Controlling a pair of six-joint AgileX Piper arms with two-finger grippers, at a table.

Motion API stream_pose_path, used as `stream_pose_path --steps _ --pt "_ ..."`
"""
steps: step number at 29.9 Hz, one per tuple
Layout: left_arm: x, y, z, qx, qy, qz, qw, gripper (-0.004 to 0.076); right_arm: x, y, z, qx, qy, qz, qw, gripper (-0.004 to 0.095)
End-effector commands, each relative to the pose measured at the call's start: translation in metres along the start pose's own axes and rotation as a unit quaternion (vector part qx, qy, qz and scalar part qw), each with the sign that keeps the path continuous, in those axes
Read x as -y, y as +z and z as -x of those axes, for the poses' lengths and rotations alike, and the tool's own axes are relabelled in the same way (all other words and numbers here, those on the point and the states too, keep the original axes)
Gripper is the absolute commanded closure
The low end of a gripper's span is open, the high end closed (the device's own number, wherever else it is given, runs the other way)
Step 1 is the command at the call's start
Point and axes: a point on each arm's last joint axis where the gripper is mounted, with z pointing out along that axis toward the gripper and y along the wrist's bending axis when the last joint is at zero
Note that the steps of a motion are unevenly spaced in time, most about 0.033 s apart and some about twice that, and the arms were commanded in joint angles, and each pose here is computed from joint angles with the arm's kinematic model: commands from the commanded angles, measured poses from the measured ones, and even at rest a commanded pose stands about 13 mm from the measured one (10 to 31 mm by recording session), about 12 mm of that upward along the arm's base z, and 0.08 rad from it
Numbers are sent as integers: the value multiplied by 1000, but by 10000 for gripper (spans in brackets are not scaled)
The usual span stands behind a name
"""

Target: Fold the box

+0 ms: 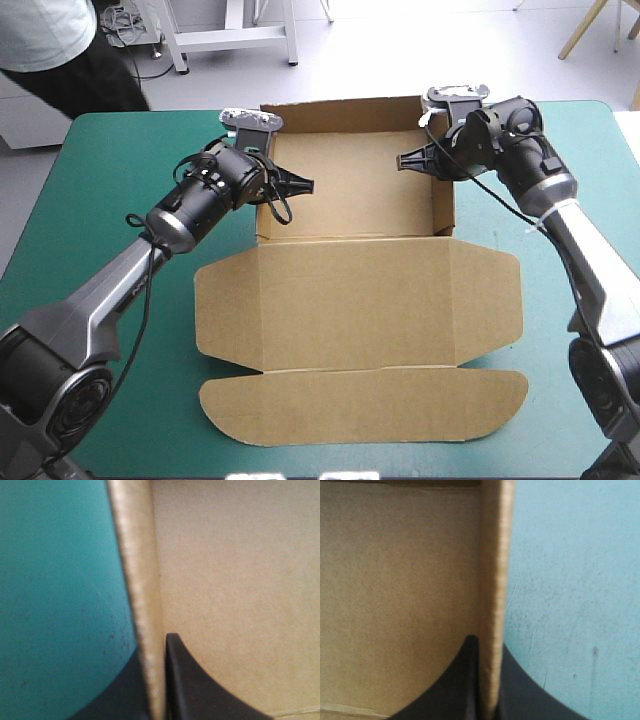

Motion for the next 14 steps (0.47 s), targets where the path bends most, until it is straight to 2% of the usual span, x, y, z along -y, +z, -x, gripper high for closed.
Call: stream_pose_path --steps 1,8,14 --pt "2 -3 4 1 17 13 1000 732 -4 -4 4 8 -3 11 1000 927" --pt "6 35 -16 -89 26 53 994 731 -9 43 -8 -77 -10 16 997 927" --pt "9 45 -20 -107 27 53 993 731 -10 61 -13 -108 -12 14 994 927"
